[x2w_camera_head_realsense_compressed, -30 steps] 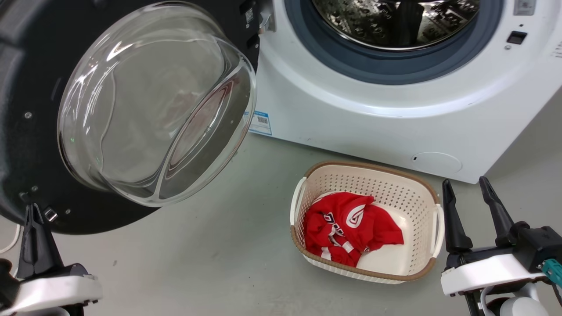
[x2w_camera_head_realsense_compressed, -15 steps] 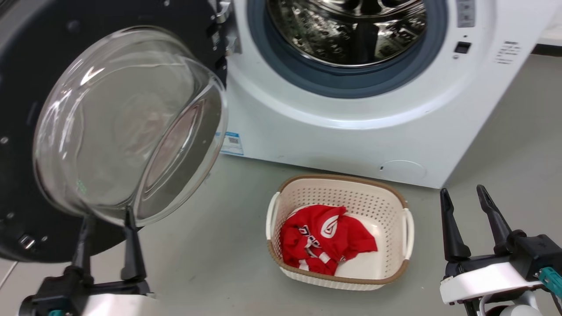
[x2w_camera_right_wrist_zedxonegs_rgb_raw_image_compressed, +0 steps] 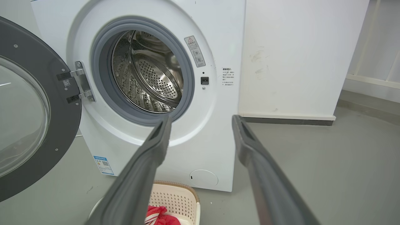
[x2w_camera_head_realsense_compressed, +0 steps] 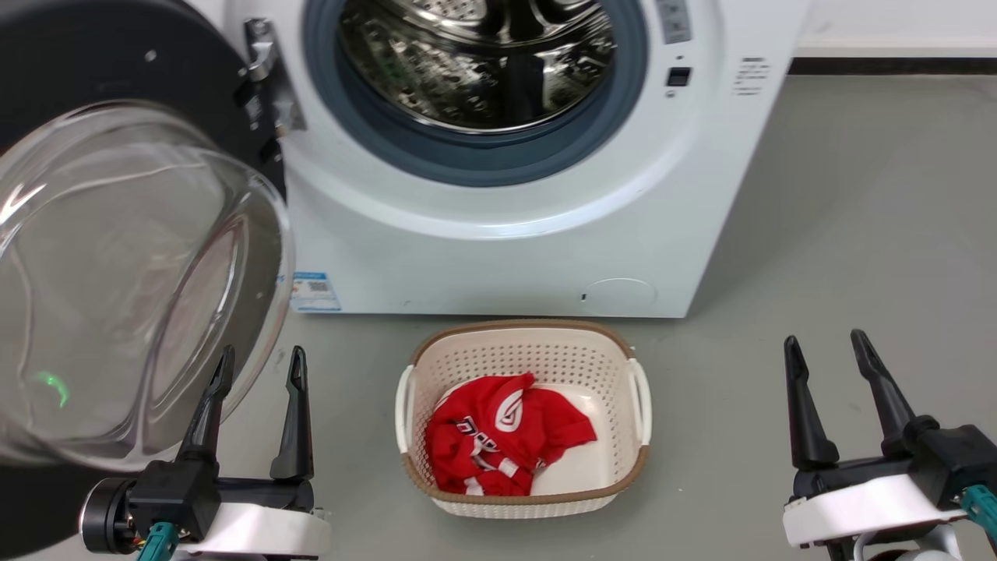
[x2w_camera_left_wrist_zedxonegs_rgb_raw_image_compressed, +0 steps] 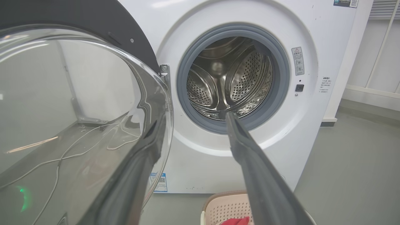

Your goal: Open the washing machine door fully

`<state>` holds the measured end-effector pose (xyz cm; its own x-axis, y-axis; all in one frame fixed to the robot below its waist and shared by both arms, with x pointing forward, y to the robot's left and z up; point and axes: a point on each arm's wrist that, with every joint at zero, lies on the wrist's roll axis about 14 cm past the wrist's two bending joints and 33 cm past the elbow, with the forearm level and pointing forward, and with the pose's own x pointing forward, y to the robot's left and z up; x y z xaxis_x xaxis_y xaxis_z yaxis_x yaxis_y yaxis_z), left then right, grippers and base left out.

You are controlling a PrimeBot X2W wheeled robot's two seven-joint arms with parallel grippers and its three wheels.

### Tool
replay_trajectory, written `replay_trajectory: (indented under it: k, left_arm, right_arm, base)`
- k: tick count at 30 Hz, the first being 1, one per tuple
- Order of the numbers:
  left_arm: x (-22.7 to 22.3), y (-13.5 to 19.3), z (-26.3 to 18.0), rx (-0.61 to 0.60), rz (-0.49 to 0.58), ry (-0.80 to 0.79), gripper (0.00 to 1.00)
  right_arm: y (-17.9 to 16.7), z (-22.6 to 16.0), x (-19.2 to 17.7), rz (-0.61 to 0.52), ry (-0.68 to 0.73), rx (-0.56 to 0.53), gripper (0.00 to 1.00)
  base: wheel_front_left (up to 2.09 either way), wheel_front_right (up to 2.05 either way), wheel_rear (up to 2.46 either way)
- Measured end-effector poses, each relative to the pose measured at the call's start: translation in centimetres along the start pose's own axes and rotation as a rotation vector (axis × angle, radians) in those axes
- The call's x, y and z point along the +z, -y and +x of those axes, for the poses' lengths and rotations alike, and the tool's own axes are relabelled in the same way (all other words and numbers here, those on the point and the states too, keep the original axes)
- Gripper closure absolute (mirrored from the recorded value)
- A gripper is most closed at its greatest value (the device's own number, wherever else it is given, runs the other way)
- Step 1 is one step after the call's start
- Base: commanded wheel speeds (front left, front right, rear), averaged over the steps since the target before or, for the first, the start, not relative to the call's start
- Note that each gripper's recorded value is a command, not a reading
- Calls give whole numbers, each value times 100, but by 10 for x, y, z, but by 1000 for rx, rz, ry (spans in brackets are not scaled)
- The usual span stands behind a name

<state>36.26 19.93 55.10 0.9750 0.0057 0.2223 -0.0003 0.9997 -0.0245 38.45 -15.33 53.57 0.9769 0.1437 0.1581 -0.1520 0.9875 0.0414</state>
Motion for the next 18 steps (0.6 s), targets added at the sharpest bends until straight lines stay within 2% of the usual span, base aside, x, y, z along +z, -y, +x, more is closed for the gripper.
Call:
replay_trajectory:
  k: [8,18]
  left_arm:
    - [1,16,5,-54,-1,9,0]
    - [-4,13,-1,-45,0,-14,0]
  right_arm:
    - [12,-20,3,-11,-4,-44,0]
    - [8,-20,0,5,-13,-35,0]
  base:
    - [0,0,0]
    - [0,0,0]
